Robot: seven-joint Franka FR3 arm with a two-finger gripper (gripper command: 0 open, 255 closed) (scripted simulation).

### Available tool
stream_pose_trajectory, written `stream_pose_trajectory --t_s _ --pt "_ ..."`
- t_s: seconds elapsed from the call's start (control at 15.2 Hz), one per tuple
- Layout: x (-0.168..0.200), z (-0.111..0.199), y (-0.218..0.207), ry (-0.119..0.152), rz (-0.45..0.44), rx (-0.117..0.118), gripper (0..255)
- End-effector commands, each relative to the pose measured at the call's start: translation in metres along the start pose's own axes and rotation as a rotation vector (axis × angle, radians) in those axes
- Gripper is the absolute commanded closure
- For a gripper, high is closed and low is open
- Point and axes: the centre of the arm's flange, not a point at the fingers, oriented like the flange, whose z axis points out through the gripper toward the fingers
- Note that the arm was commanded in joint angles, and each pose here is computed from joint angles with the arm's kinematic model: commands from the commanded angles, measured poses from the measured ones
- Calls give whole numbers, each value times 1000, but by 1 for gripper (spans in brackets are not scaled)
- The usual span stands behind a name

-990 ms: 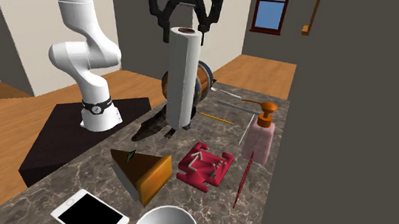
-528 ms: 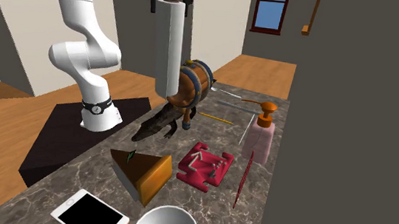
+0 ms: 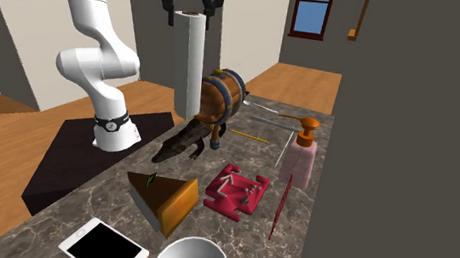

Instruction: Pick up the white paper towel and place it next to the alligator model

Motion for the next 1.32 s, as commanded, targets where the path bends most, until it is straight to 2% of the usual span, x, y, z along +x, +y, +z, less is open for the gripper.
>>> stream_pose_trajectory --t_s 0.0,1.25 --pt "-2 10 0 0 0 0 255" --pt "-13 110 -7 0 0 0 255"
